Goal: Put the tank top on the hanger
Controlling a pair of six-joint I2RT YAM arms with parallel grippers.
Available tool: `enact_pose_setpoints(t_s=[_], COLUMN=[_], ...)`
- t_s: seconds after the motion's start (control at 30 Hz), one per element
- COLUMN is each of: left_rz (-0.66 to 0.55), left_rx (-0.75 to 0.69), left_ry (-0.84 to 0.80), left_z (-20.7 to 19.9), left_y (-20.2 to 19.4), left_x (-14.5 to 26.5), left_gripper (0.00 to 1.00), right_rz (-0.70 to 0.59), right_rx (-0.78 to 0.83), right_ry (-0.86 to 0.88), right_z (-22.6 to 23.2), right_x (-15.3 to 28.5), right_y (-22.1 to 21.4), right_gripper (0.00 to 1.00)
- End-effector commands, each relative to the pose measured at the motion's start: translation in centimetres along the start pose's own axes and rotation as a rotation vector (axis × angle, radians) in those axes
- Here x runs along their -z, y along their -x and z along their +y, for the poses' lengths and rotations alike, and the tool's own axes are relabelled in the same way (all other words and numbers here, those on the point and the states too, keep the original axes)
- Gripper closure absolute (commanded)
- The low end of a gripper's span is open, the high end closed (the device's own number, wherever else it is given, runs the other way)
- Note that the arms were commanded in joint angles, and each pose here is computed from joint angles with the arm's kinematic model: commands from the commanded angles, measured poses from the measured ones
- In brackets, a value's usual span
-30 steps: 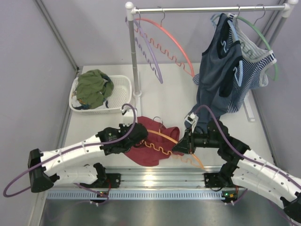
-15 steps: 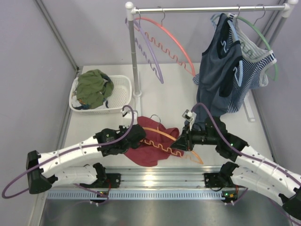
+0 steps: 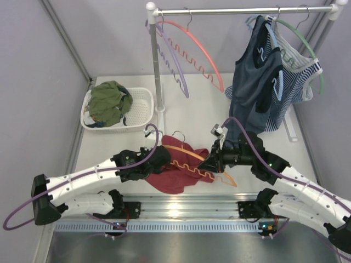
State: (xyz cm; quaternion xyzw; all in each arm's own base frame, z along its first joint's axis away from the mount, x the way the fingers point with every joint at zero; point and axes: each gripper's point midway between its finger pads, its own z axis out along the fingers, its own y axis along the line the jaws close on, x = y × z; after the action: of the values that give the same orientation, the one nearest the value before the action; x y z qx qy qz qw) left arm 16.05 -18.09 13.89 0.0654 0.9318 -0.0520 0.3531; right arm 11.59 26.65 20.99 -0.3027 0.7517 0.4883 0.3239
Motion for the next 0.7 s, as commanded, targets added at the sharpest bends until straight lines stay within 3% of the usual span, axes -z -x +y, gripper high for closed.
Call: enact_pose_setpoints(t_s=[0.0,0.37,0.67], left_rz=[-0.025,-0.144,-0.123], left_rx=[-0.007,0.080,0.063], left_ry=[-0.011,-0.054,-0.171], left_z=[-0.2,-1.9,-4.0], left_y=[0.8,5.0,4.4], left_x=[0.4,1.8,1.7], left_gripper=[1.00,1.00,1.00], right_rz=[-0.099,-0.117,-0.144], right_rx=[0.077,0.023,0.012], right_ry=[0.109,0.154,0.175], right_z=[2.8,2.7,1.8], right_x=[0.1,-1.0,-2.8], right_y=[3.3,1.8,1.8], right_gripper=[1.00,1.00,1.00])
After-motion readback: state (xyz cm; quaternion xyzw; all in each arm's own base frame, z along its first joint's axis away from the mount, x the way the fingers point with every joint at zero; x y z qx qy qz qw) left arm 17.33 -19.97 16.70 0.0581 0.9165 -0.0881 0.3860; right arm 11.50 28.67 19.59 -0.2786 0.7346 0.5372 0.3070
